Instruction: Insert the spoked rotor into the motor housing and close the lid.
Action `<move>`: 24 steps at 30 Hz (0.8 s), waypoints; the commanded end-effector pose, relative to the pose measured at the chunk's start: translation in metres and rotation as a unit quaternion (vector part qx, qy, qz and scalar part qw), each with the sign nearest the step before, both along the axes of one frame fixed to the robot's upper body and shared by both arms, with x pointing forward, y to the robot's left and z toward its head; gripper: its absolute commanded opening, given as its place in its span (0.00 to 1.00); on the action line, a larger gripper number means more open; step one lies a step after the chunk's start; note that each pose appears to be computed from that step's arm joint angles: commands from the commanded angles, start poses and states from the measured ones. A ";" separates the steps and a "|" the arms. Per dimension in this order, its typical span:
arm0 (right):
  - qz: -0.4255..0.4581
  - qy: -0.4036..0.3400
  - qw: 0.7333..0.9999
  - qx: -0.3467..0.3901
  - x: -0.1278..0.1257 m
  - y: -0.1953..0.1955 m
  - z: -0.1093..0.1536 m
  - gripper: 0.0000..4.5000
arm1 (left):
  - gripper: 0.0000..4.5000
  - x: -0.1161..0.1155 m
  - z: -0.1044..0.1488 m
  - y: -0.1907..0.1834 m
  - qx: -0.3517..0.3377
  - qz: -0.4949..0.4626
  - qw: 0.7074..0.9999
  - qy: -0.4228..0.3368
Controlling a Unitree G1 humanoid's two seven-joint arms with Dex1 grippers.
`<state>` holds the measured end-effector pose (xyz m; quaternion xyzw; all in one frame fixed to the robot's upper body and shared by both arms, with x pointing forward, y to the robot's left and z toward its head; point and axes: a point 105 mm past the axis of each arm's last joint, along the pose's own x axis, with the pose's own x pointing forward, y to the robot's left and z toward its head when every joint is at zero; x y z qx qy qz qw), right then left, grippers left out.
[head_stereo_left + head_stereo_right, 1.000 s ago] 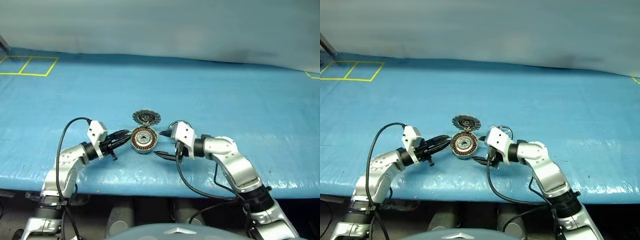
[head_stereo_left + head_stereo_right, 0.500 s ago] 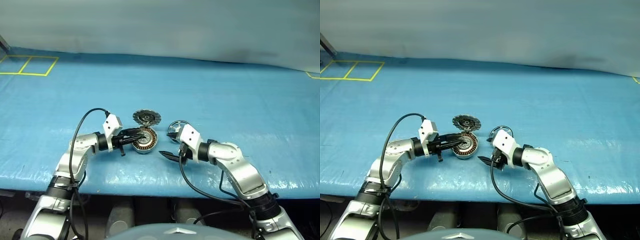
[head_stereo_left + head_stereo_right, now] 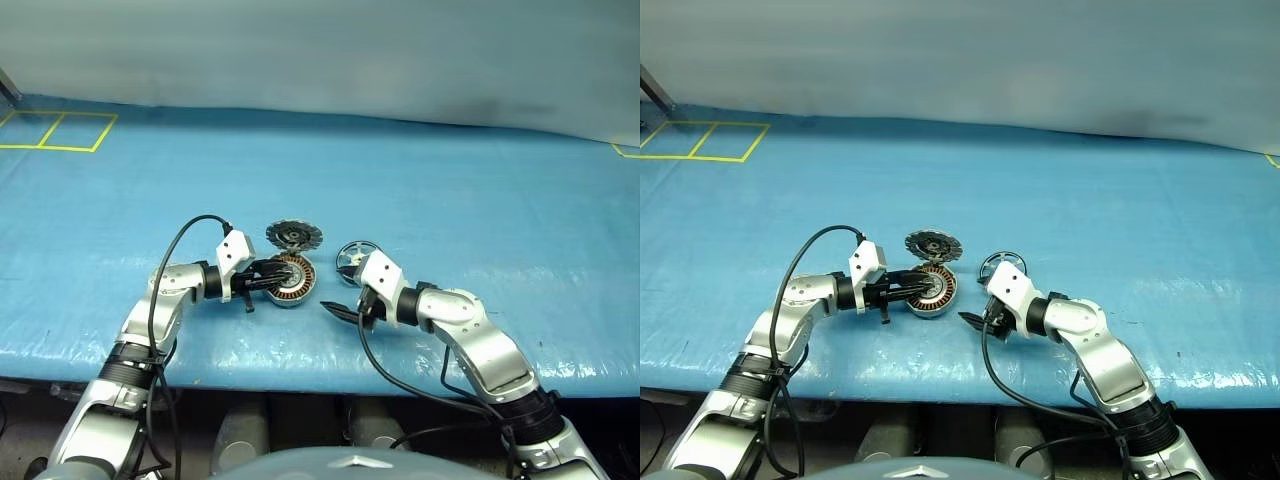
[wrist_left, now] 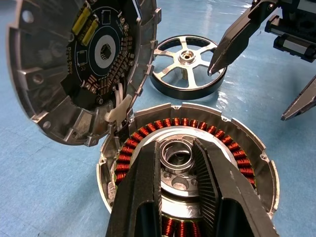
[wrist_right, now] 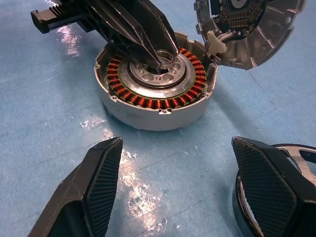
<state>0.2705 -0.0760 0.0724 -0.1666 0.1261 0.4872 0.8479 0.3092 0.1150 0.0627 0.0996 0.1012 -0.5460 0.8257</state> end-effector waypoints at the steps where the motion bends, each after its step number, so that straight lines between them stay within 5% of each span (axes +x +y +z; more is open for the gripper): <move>1: 0.009 -0.027 1.000 0.010 0.000 0.005 0.014 0.84 | 0.15 0.000 0.002 -0.001 -0.002 -0.007 1.000 -0.006; 2: 0.009 -0.028 1.000 0.010 0.000 0.005 0.014 0.84 | 0.15 0.000 0.003 -0.001 -0.004 -0.007 1.000 -0.007; 5: 0.007 -0.030 0.999 0.008 0.001 0.005 0.014 0.85 | 0.35 0.002 0.005 -0.001 -0.010 -0.002 1.000 -0.016; 24: 0.011 -0.038 0.999 -0.002 0.006 0.008 0.013 0.85 | 0.35 -0.004 0.006 0.002 -0.027 -0.004 1.000 0.006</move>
